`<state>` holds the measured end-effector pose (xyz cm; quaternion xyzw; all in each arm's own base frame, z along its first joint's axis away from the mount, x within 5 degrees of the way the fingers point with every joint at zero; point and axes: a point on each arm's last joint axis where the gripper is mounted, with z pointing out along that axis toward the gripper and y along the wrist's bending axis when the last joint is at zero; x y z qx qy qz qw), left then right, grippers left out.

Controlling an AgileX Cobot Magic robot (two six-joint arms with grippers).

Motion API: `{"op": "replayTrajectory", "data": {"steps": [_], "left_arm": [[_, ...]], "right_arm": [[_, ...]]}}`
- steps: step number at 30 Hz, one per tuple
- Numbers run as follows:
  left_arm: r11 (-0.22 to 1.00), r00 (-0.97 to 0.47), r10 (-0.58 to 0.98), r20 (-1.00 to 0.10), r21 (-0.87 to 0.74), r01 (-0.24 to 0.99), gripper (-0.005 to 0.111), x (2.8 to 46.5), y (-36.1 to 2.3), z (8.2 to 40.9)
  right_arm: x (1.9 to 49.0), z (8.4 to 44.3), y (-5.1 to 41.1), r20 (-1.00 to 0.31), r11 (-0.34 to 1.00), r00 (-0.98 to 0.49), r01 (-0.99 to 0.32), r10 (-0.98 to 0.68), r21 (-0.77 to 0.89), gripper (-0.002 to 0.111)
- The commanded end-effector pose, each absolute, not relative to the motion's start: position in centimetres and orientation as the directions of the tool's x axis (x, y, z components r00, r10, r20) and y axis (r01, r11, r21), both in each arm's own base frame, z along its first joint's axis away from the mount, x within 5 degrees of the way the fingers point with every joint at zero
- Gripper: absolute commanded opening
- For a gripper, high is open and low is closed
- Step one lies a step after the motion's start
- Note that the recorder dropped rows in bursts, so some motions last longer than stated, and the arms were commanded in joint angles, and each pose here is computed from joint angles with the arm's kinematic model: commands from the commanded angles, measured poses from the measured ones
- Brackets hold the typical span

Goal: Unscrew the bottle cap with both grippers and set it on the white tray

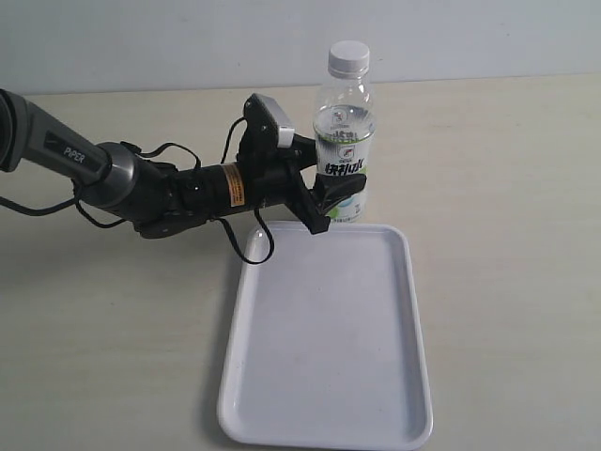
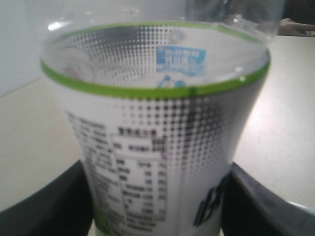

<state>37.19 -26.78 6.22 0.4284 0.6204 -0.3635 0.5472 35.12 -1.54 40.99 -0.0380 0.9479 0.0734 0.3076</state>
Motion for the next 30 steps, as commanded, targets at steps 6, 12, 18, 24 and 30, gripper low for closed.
{"op": "replayTrajectory", "data": {"steps": [6,12,18,24,30], "left_arm": [[0.369,-0.040,0.138,-0.990,0.014,0.929,0.000,37.3,-26.7,6.5],[0.369,-0.042,0.137,-0.990,0.012,0.929,0.000,37.3,-26.7,6.5],[0.369,-0.043,0.136,-0.990,0.010,0.929,0.000,37.3,-26.7,6.5],[0.369,-0.043,0.136,-0.990,0.010,0.929,0.000,37.3,-26.7,6.5],[0.368,-0.043,0.137,-0.990,0.011,0.930,0.000,37.3,-26.7,6.5]], "right_arm": [[39.8,34.4,-1.5,-0.330,0.921,-0.893,-0.190,-0.307,-0.341,0.012],[40.3,35.0,-5.0,-0.348,0.783,-0.922,0.086,-0.173,-0.616,0.005],[38.6,37.8,-5.5,-0.746,0.897,-0.659,0.266,-0.098,-0.353,0.001],[35.6,36.6,-2.8,-0.937,0.986,-0.348,0.141,-0.031,-0.085,0.000],[34.8,34.4,-1.7,-0.887,0.997,-0.460,0.020,-0.052,-0.069,0.000]]}}
